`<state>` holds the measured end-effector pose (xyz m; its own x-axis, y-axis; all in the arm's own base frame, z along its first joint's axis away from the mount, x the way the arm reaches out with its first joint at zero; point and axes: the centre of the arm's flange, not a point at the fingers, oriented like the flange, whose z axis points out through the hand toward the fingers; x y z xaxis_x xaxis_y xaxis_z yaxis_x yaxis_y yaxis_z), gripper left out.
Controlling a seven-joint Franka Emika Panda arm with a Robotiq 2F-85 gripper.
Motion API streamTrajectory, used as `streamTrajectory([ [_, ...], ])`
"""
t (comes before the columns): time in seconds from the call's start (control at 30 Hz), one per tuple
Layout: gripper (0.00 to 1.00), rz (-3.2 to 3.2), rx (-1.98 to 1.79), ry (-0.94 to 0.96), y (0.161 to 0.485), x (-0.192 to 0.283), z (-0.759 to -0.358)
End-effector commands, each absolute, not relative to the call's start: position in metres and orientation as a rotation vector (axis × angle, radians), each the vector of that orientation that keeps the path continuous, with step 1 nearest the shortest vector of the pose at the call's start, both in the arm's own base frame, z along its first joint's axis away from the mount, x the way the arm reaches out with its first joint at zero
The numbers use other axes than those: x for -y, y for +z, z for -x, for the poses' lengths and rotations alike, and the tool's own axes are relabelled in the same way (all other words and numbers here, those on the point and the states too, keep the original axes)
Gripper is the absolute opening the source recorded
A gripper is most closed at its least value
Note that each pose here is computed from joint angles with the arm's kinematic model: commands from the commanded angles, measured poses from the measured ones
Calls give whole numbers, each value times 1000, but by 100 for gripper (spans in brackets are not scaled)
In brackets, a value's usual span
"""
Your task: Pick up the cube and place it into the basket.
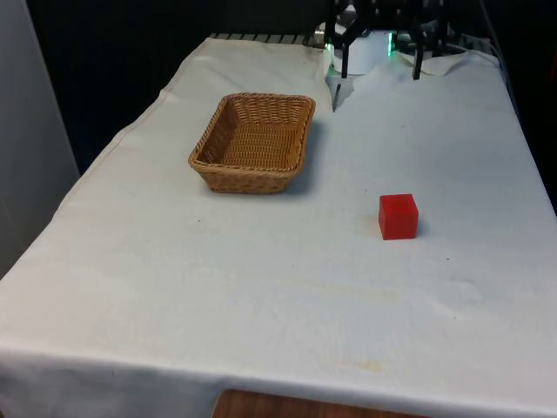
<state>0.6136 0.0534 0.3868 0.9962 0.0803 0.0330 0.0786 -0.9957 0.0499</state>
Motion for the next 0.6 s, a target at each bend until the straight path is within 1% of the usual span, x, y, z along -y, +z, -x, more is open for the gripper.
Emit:
streamTrajectory([
  [0.0,100,-3094,-141,77,384,-54,-615],
  [0.4,100,-3086,-224,121,353,-64,-624],
  [0.43,100,-3077,-212,112,356,-61,-622],
  [0.57,100,-3093,-252,126,339,-69,-628],
])
